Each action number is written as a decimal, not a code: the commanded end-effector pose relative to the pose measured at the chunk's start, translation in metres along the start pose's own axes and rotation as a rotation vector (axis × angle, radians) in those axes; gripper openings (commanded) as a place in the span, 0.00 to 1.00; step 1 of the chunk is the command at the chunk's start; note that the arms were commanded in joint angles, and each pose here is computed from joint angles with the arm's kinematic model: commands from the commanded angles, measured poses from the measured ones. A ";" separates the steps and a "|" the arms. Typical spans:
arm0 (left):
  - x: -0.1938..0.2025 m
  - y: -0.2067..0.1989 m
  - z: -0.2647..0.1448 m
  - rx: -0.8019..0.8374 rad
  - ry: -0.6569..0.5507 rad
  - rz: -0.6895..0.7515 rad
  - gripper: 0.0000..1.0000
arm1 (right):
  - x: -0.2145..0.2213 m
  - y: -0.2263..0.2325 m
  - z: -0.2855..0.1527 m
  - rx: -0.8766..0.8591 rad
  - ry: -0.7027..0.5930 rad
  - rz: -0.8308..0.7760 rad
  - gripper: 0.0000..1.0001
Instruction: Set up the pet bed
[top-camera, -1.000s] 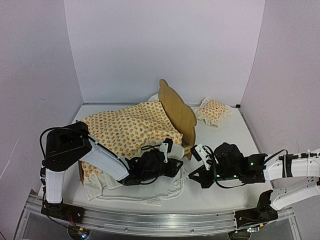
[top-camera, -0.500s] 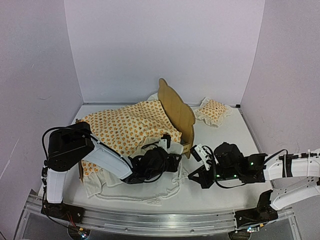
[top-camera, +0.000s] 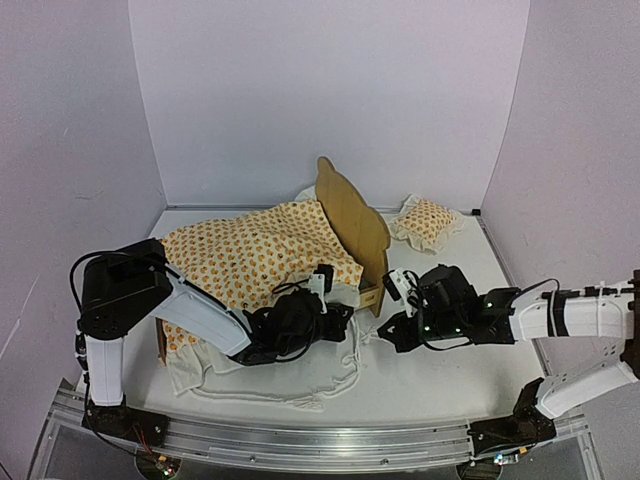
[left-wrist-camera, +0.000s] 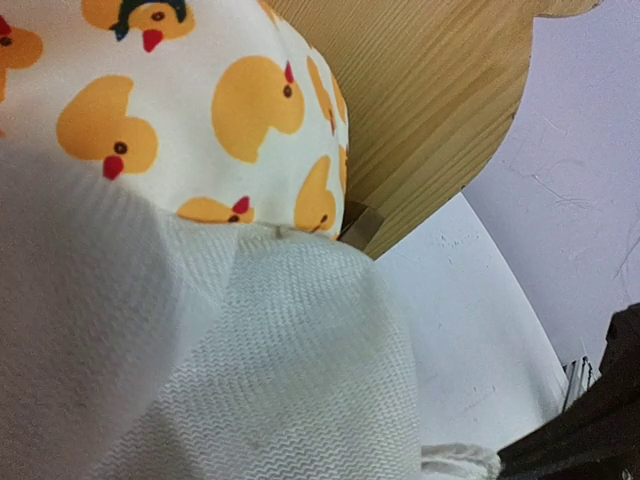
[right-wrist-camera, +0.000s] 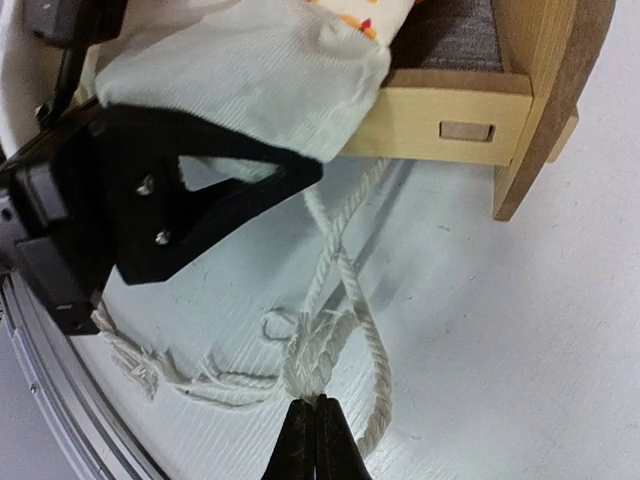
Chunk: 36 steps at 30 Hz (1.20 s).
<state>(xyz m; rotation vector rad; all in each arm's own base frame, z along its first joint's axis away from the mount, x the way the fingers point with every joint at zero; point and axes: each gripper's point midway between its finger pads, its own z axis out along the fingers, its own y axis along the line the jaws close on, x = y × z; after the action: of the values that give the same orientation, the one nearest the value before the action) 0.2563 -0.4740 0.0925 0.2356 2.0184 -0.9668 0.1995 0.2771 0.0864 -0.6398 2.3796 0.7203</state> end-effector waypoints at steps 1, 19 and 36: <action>-0.035 -0.029 -0.018 0.114 -0.073 -0.011 0.00 | -0.045 0.001 0.002 0.022 -0.086 -0.030 0.00; -0.034 -0.044 -0.040 0.244 -0.056 -0.007 0.00 | -0.091 0.020 0.053 -0.195 -0.226 -0.148 0.00; -0.022 -0.044 -0.068 0.355 -0.003 0.229 0.50 | -0.099 0.050 0.061 -0.589 -0.197 -0.127 0.00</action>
<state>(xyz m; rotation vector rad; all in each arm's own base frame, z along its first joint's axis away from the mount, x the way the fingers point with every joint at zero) 0.2201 -0.4629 0.1183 0.5120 1.9133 -1.1450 0.2648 0.3601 0.0817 -0.8335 2.0952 1.2194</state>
